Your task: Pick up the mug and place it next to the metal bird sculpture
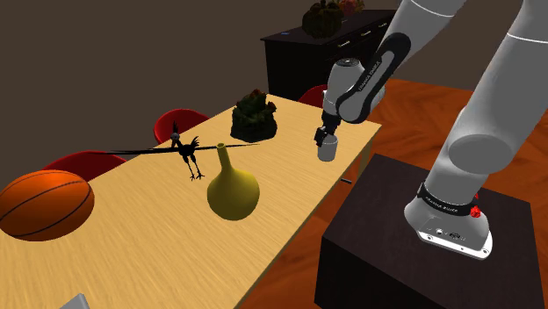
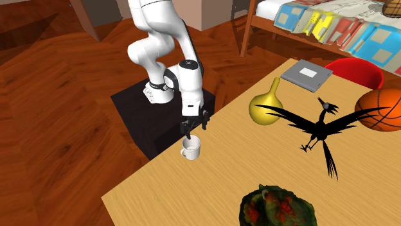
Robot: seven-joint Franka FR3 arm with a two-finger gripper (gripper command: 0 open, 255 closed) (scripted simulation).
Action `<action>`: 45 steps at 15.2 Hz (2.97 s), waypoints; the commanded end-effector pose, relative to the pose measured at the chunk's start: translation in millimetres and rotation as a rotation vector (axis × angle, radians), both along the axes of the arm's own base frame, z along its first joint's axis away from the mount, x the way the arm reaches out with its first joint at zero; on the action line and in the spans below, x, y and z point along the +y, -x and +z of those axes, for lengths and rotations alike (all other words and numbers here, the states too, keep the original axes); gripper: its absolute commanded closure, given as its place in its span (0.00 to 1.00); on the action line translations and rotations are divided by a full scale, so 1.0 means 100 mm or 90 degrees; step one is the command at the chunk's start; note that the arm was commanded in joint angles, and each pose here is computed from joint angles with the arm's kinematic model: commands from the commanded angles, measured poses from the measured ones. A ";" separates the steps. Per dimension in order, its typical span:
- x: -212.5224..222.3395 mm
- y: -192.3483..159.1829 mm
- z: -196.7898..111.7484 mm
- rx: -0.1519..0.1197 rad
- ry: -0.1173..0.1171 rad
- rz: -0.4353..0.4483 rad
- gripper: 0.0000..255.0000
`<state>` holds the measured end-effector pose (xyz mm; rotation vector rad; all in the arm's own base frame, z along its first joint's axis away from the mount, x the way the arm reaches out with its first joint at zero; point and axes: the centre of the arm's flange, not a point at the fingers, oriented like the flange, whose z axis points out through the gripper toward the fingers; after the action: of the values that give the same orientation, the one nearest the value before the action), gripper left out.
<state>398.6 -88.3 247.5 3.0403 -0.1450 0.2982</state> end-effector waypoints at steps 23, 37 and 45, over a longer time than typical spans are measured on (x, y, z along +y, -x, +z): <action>-0.06 -0.14 -0.51 -0.003 0.000 0.001 1.00; -0.06 -0.14 0.07 -0.003 0.000 0.001 1.00; -0.06 -0.14 0.49 -0.003 0.000 0.001 1.00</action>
<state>413.7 -94.3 290.3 3.0402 -0.1425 0.3058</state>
